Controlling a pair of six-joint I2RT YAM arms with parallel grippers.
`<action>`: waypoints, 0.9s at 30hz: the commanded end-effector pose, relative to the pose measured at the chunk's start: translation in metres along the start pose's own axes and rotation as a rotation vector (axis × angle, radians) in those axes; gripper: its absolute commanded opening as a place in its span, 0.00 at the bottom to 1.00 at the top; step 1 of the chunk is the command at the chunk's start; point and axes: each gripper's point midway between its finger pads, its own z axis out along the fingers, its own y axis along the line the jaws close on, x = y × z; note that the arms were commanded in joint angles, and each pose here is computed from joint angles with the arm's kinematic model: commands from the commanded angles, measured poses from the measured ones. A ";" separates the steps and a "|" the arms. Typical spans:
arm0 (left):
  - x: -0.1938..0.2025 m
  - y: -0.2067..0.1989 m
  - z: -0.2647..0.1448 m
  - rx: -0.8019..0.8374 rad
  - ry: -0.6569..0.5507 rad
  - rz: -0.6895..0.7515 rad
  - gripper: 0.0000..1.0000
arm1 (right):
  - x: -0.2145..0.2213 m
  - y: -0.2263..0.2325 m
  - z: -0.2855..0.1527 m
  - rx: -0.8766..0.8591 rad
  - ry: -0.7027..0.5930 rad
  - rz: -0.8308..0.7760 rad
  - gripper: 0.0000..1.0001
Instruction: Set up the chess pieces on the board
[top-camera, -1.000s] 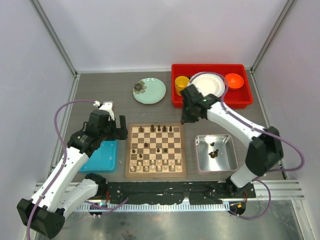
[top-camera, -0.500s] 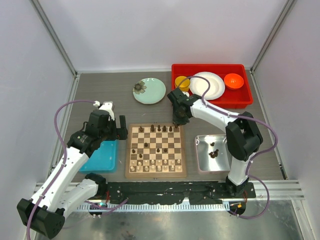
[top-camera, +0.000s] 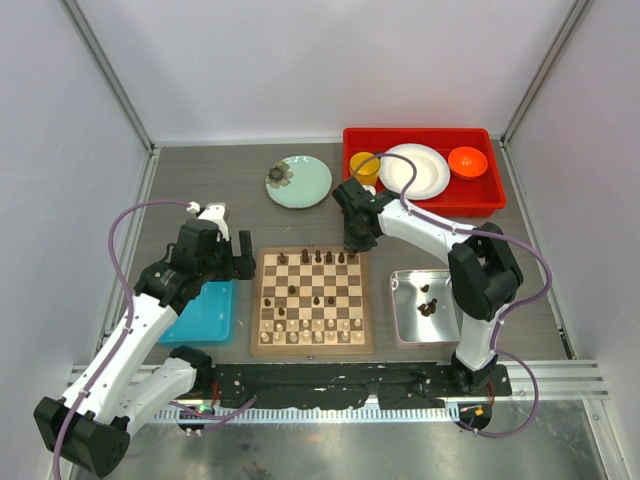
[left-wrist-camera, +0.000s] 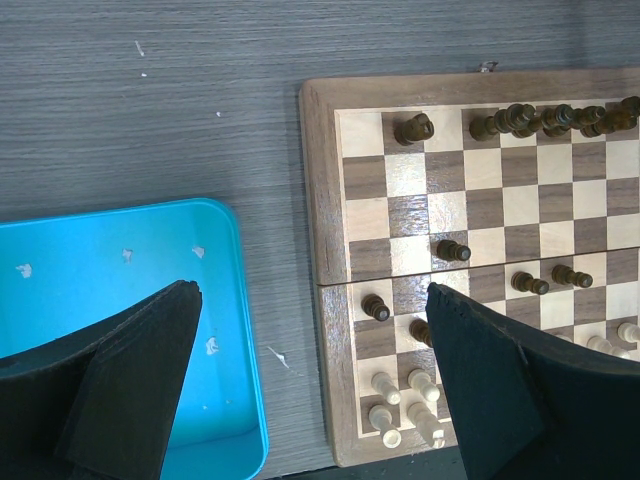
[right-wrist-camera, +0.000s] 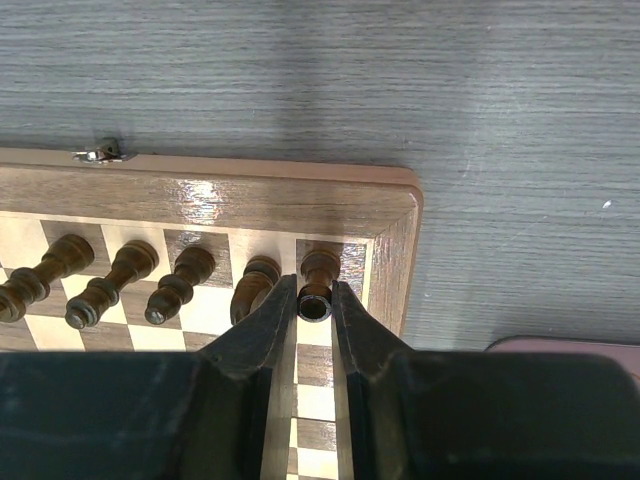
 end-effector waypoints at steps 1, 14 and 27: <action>-0.009 -0.004 -0.001 0.025 -0.032 0.009 1.00 | -0.009 0.007 -0.012 -0.021 -0.038 -0.009 0.06; -0.009 -0.004 -0.001 0.024 -0.033 0.009 1.00 | -0.003 0.004 -0.013 -0.011 -0.019 -0.022 0.06; -0.009 -0.004 -0.001 0.026 -0.034 0.009 1.00 | 0.004 0.003 -0.010 -0.006 0.003 -0.029 0.06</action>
